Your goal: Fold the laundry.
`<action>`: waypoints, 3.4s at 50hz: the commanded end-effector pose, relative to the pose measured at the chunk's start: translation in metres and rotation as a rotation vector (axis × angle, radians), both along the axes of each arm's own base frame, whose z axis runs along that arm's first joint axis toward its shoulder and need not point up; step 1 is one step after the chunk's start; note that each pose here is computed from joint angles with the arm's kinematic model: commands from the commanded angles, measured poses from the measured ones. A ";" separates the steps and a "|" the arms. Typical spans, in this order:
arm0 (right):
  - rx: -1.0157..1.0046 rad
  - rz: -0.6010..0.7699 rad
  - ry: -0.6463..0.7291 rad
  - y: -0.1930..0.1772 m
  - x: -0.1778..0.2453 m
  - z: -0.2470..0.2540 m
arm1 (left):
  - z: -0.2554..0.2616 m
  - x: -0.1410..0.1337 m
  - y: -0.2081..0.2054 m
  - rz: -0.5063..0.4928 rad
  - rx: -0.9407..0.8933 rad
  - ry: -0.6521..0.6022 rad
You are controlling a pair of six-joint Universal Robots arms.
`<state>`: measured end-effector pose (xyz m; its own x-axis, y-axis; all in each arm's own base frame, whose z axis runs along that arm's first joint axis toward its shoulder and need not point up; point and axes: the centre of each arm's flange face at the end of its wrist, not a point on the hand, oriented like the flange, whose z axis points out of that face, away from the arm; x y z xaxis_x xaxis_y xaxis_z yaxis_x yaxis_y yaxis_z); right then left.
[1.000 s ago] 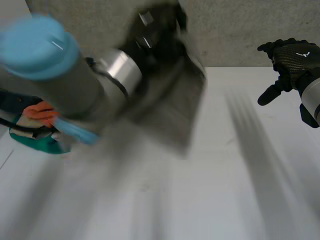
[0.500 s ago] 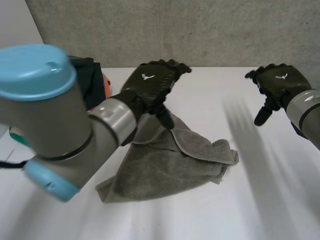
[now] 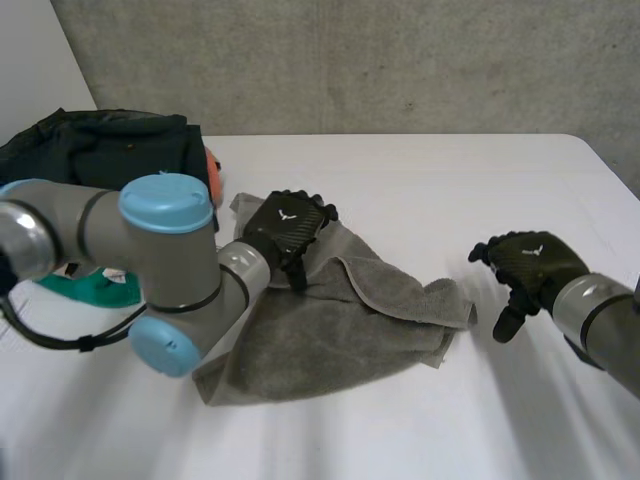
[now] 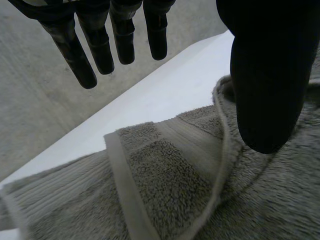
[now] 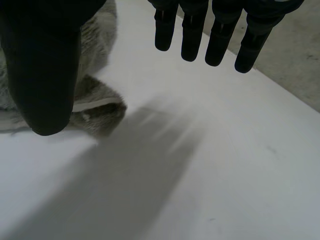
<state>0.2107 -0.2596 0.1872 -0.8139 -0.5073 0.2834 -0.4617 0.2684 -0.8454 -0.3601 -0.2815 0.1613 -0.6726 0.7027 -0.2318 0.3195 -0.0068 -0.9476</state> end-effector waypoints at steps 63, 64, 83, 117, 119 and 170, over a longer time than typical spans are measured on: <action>-0.456 0.004 0.014 -0.007 -0.017 0.161 | 0.143 0.083 0.033 0.160 -0.202 0.132; -0.445 0.010 0.018 -0.008 -0.016 0.158 | 0.130 0.081 0.030 0.157 -0.169 0.112; -0.965 -0.188 -0.211 -0.128 0.013 0.200 | 0.225 0.041 -0.089 0.274 -0.924 0.401; -0.136 -0.043 -0.051 -0.080 -0.012 -0.002 | 0.038 0.088 0.034 0.229 -0.309 0.020; -0.100 -0.064 -0.048 -0.085 -0.018 -0.015 | 0.038 0.089 0.034 0.226 -0.306 0.020; -0.155 -0.005 0.371 -0.045 -0.077 0.093 | 0.061 0.110 0.046 0.236 -0.095 -0.162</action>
<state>0.1293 -0.2947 0.3093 -0.6444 -0.3509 0.6794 -0.7489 0.1101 -0.6535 -0.2419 -0.2160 0.2532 -0.7911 0.4719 -0.3891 0.4152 -0.0527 -0.9082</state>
